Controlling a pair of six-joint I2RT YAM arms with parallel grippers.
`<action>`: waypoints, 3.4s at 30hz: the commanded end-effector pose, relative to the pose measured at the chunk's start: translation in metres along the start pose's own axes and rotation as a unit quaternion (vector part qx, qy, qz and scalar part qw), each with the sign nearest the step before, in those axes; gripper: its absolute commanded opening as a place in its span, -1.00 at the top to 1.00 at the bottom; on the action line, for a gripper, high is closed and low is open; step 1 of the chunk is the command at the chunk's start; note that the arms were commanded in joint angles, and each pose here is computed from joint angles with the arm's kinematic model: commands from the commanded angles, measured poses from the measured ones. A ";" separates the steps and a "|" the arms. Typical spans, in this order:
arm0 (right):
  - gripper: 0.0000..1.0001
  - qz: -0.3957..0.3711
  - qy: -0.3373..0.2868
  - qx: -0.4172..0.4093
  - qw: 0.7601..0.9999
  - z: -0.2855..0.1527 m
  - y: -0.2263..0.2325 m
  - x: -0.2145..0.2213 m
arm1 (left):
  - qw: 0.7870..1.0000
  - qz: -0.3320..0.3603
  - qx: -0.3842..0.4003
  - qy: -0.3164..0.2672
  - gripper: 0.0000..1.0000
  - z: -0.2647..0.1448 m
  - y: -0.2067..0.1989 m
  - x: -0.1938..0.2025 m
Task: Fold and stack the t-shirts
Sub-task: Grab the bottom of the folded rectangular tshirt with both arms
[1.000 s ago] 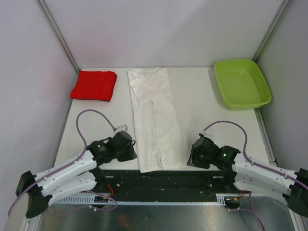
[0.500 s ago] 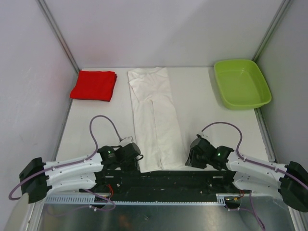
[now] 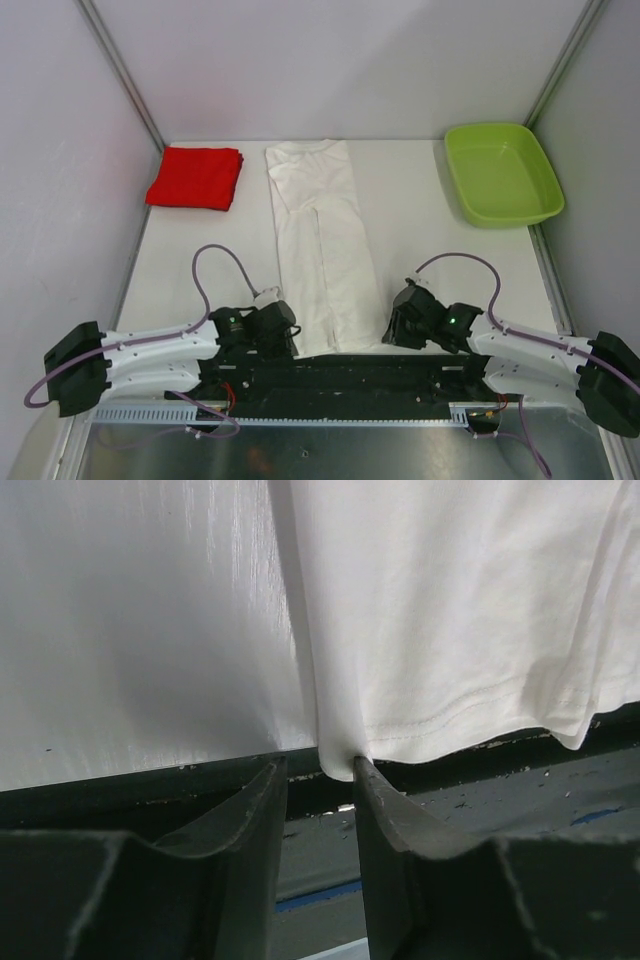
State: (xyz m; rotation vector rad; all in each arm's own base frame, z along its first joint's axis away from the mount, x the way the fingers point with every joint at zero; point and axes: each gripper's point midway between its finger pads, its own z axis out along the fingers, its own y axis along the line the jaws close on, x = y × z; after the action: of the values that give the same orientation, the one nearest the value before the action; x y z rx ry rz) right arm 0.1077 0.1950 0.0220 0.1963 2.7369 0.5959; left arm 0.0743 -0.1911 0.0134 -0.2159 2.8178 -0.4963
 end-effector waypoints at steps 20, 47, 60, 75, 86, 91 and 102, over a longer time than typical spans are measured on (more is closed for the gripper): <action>0.16 -0.001 -0.009 0.015 1.000 -0.011 0.001 -0.008 | 0.998 -0.043 0.036 0.003 0.14 -0.001 -0.002 0.007; 0.31 -0.020 -0.014 0.057 0.998 -0.003 -0.009 -0.010 | 0.998 -0.052 0.029 -0.013 0.25 0.001 -0.005 -0.001; 0.70 -0.022 -0.004 0.048 0.999 0.000 -0.003 -0.005 | 0.998 -0.053 0.034 -0.014 0.39 0.002 -0.011 -0.002; 0.06 -0.011 -0.021 0.017 1.000 -0.014 0.010 -0.015 | 0.998 -0.051 0.043 -0.010 0.84 0.001 -0.014 -0.001; 0.22 -0.017 -0.008 0.040 0.999 0.003 0.007 -0.009 | 0.998 -0.047 0.047 -0.008 0.94 -0.001 -0.017 -0.001; 0.33 -0.020 -0.005 0.044 0.999 0.005 0.008 -0.004 | 0.997 -0.047 0.053 -0.007 0.98 -0.002 -0.019 -0.001; 0.97 -0.019 -0.003 0.042 0.999 0.002 0.009 0.001 | 0.996 -0.042 0.078 0.001 1.00 -0.010 -0.025 0.001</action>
State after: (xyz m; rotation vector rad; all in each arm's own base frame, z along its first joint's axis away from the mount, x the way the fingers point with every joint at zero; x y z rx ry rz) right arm 0.1061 0.2018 0.0179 0.1409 2.7745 0.4636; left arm 0.0705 -0.1995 0.0137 -0.3286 2.7939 -0.6424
